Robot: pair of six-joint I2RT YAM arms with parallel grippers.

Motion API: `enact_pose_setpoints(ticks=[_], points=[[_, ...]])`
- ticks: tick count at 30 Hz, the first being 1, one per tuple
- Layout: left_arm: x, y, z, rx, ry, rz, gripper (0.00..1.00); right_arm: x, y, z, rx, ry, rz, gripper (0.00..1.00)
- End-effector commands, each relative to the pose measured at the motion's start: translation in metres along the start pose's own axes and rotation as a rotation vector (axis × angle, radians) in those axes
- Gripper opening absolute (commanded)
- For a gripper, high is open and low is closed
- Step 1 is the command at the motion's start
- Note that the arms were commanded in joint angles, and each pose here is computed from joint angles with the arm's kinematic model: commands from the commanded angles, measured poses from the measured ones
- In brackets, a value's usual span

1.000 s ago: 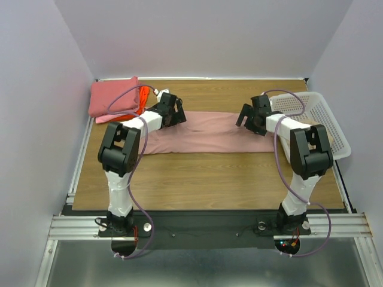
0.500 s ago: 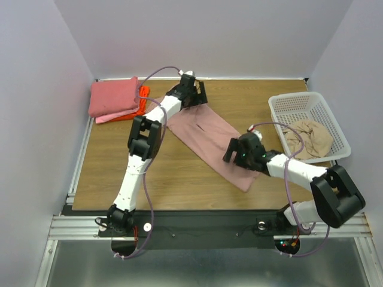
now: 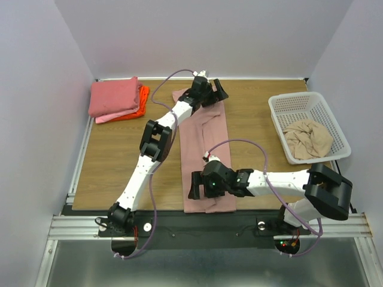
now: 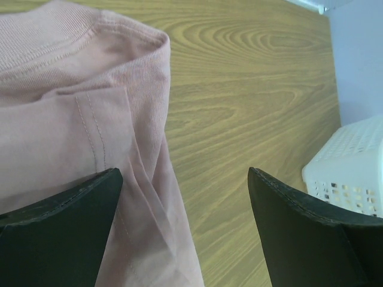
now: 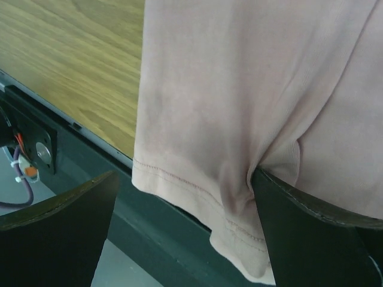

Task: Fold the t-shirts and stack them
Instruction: Fold the tshirt

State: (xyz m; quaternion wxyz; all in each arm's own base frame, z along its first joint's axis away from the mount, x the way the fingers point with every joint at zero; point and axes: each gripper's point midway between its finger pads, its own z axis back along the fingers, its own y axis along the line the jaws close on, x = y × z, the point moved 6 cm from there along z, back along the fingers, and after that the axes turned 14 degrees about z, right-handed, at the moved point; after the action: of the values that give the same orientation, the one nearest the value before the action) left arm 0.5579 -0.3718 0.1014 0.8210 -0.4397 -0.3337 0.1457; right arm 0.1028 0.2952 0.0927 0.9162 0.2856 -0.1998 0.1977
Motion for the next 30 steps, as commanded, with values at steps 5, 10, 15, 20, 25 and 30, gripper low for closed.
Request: enact_pose_setpoints(ticks=[5, 10, 15, 20, 25, 30], points=[[0.027, -0.045, 0.001, -0.226, -0.092, 0.002, 0.99, 0.028, 0.027, 0.033, 0.062, -0.088, 0.080, 1.00], [0.013, -0.071, 0.001, -0.320, -0.079, -0.023, 0.99, 0.047, 0.023, 0.056, -0.031, -0.199, 0.045, 1.00], [0.012, -0.122, 0.025, -0.397, -0.081, -0.098, 0.99, 0.054, 0.017, 0.066, -0.101, -0.226, 0.011, 1.00], [0.041, -0.210, 0.120, -0.443, -0.118, -0.208, 0.99, 0.044, -0.001, 0.080, -0.168, -0.235, -0.056, 1.00], [0.040, -0.233, 0.241, -0.250, -0.178, -0.272, 0.98, 0.018, -0.031, 0.098, -0.250, -0.218, -0.110, 1.00], [-0.033, -0.118, 0.307, 0.063, -0.163, -0.129, 0.99, 0.003, -0.049, 0.102, -0.286, -0.221, -0.138, 1.00]])
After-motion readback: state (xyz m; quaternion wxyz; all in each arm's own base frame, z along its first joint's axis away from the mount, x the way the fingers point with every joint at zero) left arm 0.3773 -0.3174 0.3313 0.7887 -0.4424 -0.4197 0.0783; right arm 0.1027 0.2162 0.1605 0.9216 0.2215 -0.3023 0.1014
